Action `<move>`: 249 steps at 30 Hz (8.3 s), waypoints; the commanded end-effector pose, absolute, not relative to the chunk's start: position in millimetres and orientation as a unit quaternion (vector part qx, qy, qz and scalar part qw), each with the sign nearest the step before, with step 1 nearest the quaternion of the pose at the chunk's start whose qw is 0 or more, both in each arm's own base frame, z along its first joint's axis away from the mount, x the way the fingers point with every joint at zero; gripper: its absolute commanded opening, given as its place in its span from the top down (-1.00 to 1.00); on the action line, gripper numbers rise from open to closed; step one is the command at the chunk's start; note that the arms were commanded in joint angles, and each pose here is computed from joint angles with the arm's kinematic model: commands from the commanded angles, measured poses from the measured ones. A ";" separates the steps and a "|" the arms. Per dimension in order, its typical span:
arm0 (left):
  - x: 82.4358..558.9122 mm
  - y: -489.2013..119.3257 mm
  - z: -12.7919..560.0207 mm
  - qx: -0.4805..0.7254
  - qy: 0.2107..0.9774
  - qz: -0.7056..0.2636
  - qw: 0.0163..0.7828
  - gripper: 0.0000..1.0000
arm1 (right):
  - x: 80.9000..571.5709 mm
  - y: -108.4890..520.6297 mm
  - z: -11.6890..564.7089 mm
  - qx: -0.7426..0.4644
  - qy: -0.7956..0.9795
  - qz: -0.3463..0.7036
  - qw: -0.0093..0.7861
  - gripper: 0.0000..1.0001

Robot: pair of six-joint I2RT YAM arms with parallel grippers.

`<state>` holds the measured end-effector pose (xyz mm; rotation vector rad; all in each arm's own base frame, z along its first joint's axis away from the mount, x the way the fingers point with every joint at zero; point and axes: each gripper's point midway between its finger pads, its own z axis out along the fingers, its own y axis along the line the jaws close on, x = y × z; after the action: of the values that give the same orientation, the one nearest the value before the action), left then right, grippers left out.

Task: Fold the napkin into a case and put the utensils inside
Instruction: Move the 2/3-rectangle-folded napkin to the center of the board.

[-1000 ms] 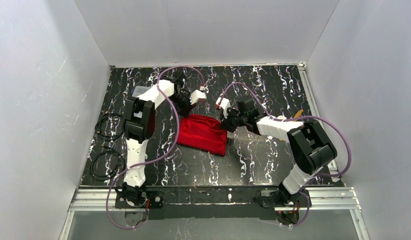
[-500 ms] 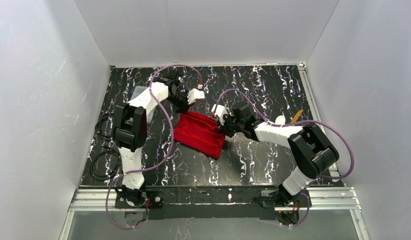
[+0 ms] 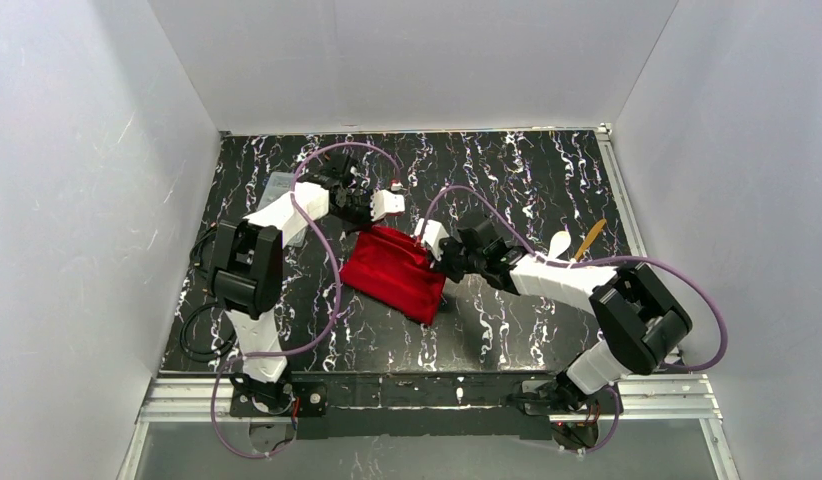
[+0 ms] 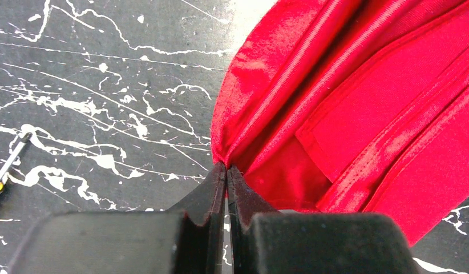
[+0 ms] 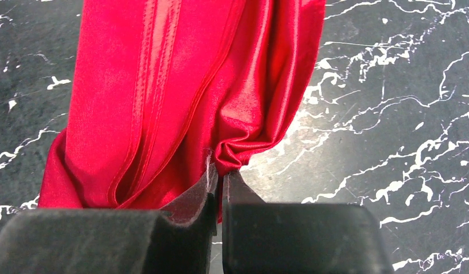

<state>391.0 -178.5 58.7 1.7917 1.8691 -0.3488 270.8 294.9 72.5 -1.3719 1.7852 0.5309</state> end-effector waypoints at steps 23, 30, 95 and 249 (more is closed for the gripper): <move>377.2 -158.3 111.0 0.631 0.697 -0.063 0.335 -0.10 | 224.3 299.0 38.0 -0.519 0.769 0.180 0.327 0.97; 289.3 -151.2 138.4 0.663 0.682 -0.141 0.274 -0.07 | 213.5 289.0 35.6 -0.481 0.802 0.184 0.302 0.35; 252.5 -131.8 22.4 0.804 0.553 -0.017 0.218 0.68 | 373.0 414.9 83.1 -0.377 0.793 0.347 0.329 -0.42; 267.9 -231.2 63.5 0.757 0.579 -0.031 0.302 0.32 | 354.8 190.8 50.5 -0.071 0.921 0.164 0.347 -0.04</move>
<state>246.1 -216.0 53.6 2.0701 1.6345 -0.1311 336.1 186.1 45.6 -0.1728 2.4162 0.3855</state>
